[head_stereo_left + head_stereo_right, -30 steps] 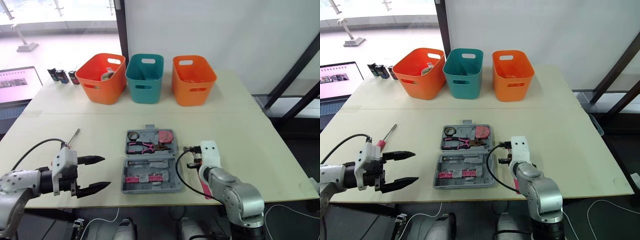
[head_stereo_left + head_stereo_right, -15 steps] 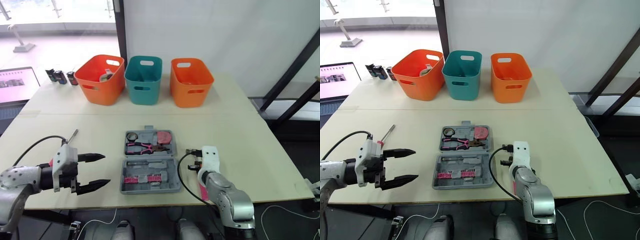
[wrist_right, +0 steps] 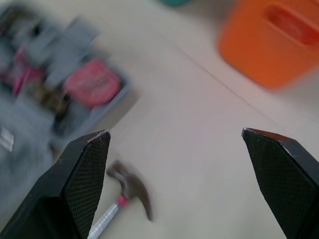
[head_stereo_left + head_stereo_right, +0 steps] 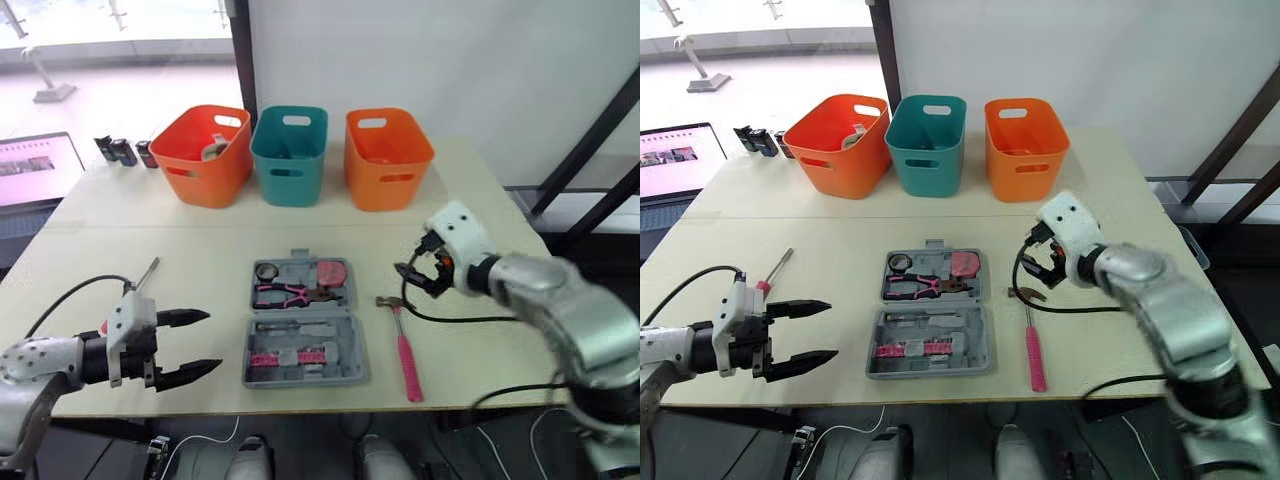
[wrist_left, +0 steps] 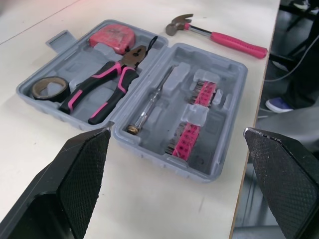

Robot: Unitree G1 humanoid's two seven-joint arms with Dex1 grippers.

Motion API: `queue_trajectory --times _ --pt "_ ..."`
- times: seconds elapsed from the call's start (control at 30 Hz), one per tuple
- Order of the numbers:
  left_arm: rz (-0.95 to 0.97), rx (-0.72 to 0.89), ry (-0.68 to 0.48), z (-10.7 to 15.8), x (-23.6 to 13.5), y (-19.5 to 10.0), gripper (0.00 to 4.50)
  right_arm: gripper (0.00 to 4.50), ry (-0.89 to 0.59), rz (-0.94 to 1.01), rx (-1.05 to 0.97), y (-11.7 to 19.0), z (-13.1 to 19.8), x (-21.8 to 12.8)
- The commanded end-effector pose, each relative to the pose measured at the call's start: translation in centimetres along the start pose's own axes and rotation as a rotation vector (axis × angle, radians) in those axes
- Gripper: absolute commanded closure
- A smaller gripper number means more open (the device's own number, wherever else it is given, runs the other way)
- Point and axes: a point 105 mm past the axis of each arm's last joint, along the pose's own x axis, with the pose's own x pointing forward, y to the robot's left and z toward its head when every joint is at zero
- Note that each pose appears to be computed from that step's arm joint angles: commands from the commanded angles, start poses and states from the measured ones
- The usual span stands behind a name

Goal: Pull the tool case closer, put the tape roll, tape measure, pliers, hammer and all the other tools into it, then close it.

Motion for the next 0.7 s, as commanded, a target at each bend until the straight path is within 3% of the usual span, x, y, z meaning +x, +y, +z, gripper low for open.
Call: queue_trajectory --times 0.03,0.1,0.33,0.7 --pt "-0.014 0.028 -0.009 0.5 0.4 -0.2 0.00 0.05 0.004 0.325 -0.556 2.6 -0.2 0.8" --pt "-0.013 0.032 -0.013 0.6 0.6 -0.1 0.00 0.05 0.074 0.527 -0.896 3.6 -2.2 1.2" --pt "-0.004 0.029 -0.022 0.5 0.7 -0.4 0.00 0.05 0.105 0.824 -1.476 4.7 -5.4 3.9" --pt "0.029 0.015 -0.026 0.2 0.3 -1.0 0.00 0.05 0.111 0.891 -1.678 5.8 -6.3 8.4"
